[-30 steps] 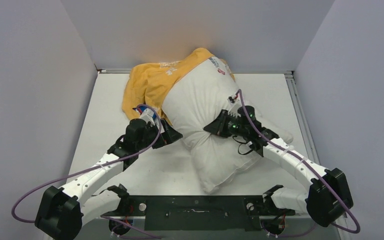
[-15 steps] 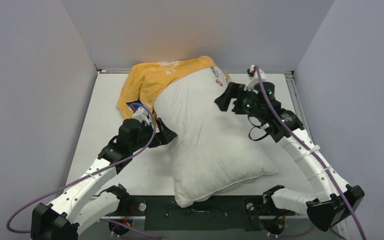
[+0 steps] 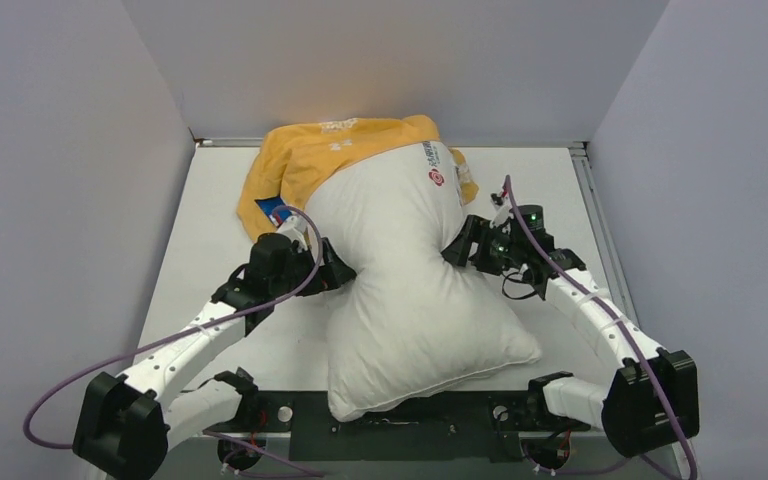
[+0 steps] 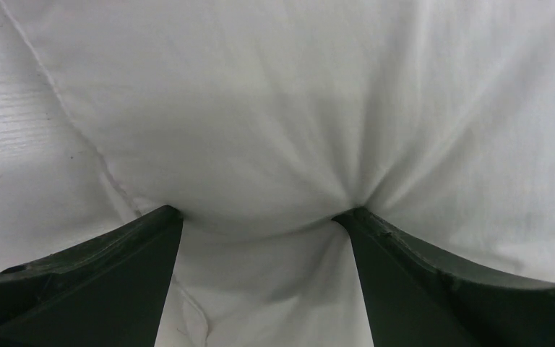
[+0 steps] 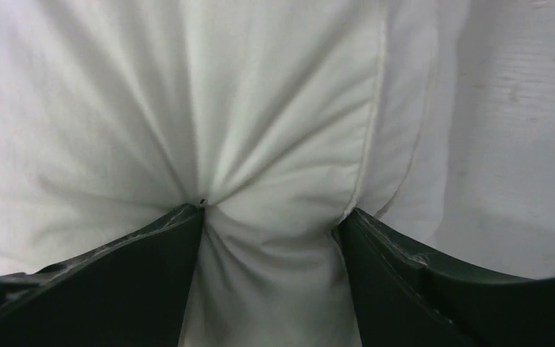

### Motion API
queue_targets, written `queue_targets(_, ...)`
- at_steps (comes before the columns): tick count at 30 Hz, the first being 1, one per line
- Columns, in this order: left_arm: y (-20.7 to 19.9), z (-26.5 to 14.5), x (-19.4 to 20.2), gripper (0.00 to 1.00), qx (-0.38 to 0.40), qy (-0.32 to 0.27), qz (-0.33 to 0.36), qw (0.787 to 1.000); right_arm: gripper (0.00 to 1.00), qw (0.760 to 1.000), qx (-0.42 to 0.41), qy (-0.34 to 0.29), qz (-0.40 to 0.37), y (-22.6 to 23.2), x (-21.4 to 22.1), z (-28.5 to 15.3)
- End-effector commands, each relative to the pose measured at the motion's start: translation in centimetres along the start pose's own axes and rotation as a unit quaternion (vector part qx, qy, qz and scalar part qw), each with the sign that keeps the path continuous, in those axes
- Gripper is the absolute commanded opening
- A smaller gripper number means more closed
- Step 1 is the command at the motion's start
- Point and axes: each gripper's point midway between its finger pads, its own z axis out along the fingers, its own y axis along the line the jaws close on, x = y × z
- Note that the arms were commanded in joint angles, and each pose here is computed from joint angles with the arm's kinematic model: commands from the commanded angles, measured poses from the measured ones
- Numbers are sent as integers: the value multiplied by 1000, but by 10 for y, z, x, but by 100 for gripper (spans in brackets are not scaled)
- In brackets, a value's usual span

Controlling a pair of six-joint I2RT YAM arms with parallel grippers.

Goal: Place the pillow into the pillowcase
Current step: Stuff the pillow into the pillowcase.

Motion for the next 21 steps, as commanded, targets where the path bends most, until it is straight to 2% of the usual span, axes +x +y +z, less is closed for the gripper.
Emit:
queue_targets(1, -34, 16, -25, 85, 67, -14, 28, 997, 67, 985, -160, 59, -17, 86, 54, -11)
queue_targets(5, -59, 34, -52, 79, 94, -14, 64, 993, 57, 973, -219, 74, -8, 125, 95, -17)
queue_targets(7, -67, 42, -59, 78, 96, -1, 87, 992, 60, 967, -241, 81, -8, 143, 109, -20)
queue_targets(9, -68, 43, -74, 79, 68, 2, 107, 992, 69, 967, -237, 83, -27, 150, 113, -20)
queue_targets(11, -60, 33, -91, 81, 17, -23, 126, 992, 80, 976, -195, 71, -65, 143, 104, -20)
queue_targets(13, -43, 12, -114, 83, -60, -68, 144, 985, 95, 985, -128, 31, -110, 128, 81, -20)
queue_targets(14, -40, -1, -122, 85, -86, -87, 155, 980, 98, 987, -95, 9, -127, 120, 69, -23)
queue_targets(16, -46, -29, -134, 87, -110, -122, 178, 970, 90, 988, -33, -32, -145, 103, 44, -30)
queue_targets(21, -77, -55, -102, 88, -96, -112, 206, 967, 90, 983, 73, -115, -123, 54, -9, -49)
